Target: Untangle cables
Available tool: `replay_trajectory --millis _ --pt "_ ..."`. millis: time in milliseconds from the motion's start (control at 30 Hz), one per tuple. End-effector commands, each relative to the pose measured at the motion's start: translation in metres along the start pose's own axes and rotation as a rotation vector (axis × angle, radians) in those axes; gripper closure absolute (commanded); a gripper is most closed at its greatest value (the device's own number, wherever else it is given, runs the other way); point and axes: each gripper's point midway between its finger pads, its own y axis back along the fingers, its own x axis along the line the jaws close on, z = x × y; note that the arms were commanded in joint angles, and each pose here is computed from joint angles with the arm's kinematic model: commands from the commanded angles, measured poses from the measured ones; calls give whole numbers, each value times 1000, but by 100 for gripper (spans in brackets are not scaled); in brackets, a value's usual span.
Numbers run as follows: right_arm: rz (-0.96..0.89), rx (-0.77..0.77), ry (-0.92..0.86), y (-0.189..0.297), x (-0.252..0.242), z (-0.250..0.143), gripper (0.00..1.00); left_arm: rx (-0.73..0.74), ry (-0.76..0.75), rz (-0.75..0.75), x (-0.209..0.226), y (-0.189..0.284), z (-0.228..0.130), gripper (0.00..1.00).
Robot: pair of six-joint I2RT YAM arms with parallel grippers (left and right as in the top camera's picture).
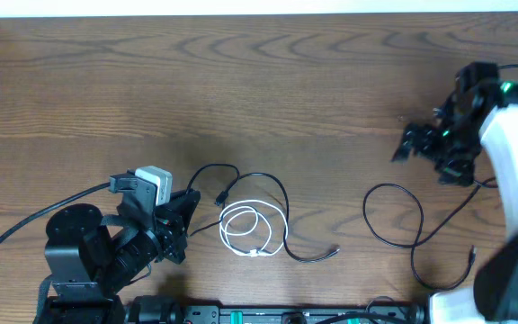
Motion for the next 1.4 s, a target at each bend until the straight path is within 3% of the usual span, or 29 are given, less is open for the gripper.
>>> replay_trajectory --millis 0,333,667,867,1000,1267,1367 --pt "-6 -45 100 -2 8 -28 1 -10 -11 -4 -2 2 3 92" --pt "-10 -47 264 -38 17 -78 4 -10 -15 -3 -2 2 3 92" --pt "-334 -164 -239 -58 -49 -91 2 -10 -14 -3 -2 2 3 92" --pt "-352 -173 -422 -70 -66 -110 1 -10 -15 -3 -2 2 3 93" --pt "-381 -169 -587 -84 -81 -126 7 -10 -14 -3 -2 2 3 92" --pt "-317 -136 -631 -109 -78 -133 11 -4 -29 -3 -2 2 1 92" --pt "-275 -139 -632 -111 -70 -128 20 -4 -29 -3 -2 2 1 92"
